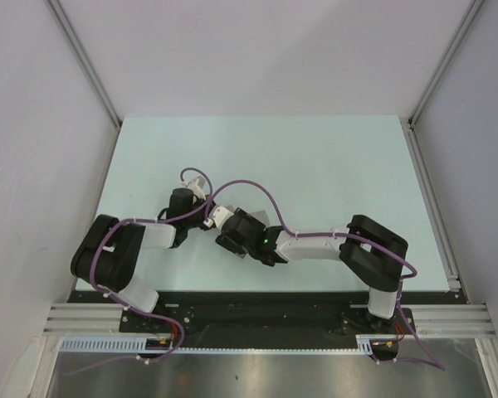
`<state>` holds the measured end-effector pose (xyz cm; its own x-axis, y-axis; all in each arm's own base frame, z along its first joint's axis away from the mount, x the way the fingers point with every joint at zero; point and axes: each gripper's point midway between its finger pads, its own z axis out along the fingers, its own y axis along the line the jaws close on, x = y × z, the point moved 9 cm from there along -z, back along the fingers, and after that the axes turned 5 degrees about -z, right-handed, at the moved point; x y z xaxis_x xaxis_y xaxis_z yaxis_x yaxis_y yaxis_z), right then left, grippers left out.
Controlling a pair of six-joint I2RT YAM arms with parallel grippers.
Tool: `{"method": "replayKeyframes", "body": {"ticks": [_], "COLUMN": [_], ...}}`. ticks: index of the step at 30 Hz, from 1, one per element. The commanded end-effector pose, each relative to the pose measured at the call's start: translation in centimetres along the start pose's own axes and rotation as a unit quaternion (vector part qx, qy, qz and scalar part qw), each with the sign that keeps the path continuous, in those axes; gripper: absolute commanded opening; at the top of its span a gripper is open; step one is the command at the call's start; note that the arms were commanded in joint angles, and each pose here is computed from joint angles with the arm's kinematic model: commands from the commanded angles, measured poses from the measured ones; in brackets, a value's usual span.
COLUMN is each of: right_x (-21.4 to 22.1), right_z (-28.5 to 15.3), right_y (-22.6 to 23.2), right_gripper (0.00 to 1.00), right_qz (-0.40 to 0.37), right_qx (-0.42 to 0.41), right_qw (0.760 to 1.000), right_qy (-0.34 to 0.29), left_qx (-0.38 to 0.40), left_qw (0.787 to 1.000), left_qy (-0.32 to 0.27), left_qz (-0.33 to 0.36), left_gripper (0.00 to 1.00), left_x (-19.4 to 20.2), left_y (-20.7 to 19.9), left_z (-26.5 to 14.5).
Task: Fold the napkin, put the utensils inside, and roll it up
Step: Roll the napkin with the utensil
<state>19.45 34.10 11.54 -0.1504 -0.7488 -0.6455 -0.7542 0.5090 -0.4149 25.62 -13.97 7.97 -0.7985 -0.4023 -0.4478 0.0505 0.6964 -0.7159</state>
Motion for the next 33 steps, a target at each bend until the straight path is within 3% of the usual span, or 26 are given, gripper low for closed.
{"method": "replayKeyframes", "body": {"ticks": [1,8,14,16,18,21,23,27,33], "right_x": [-1.1,1.1,3.0,3.5,4.5,5.7,6.3,7.8,8.2], "right_z": [0.1,1.8,3.3,3.5,4.1,4.5,4.7,5.3,5.5], "right_y": [0.1,0.1,-1.7,-1.9,-2.7,-3.1,-3.1,-3.8,-3.1], "right_gripper": [0.7,0.63,0.58,0.54,0.51,0.46,0.43,0.42,0.41], "right_qz": [-0.001,0.019,0.085,0.108,0.137,0.194,0.223,0.294,0.346], "right_qx": [-0.004,-0.055,-0.084,-0.114,-0.129,-0.185,-0.23,-0.3,-0.403], "right_qw": [0.999,0.998,0.992,0.986,0.98,0.96,0.943,0.902,0.843], "right_qy": [-0.035,0.009,0.045,0.052,0.067,0.084,0.088,0.097,0.083], "left_qx": [-0.002,0.003,0.009,0.014,0.015,0.017,0.01,-0.004,-0.025], "left_qw": [1.0,1.0,1.0,1.0,1.0,0.999,0.998,0.996,0.996], "left_qy": [0.017,0.012,0.006,0.0,-0.007,-0.029,-0.051,-0.082,-0.075], "left_qz": [0.002,0.003,0.01,0.013,0.016,0.027,0.034,0.047,0.046], "left_gripper": [0.21,0.21,0.26,0.33,0.47,0.65,0.71,0.74,0.75], "left_x": [0.1,-0.1,-0.5,-0.8,-1.2,-2.2,-2.9,-3.5,-2.2], "left_y": [0.1,-0.2,-0.5,-0.9,-1.3,-2.2,-2.7,-3.1,-1.7], "left_z": [0.4,0.3,0.3,0.3,0.1,-0.4,-1.1,-2.0,-2.5]}}
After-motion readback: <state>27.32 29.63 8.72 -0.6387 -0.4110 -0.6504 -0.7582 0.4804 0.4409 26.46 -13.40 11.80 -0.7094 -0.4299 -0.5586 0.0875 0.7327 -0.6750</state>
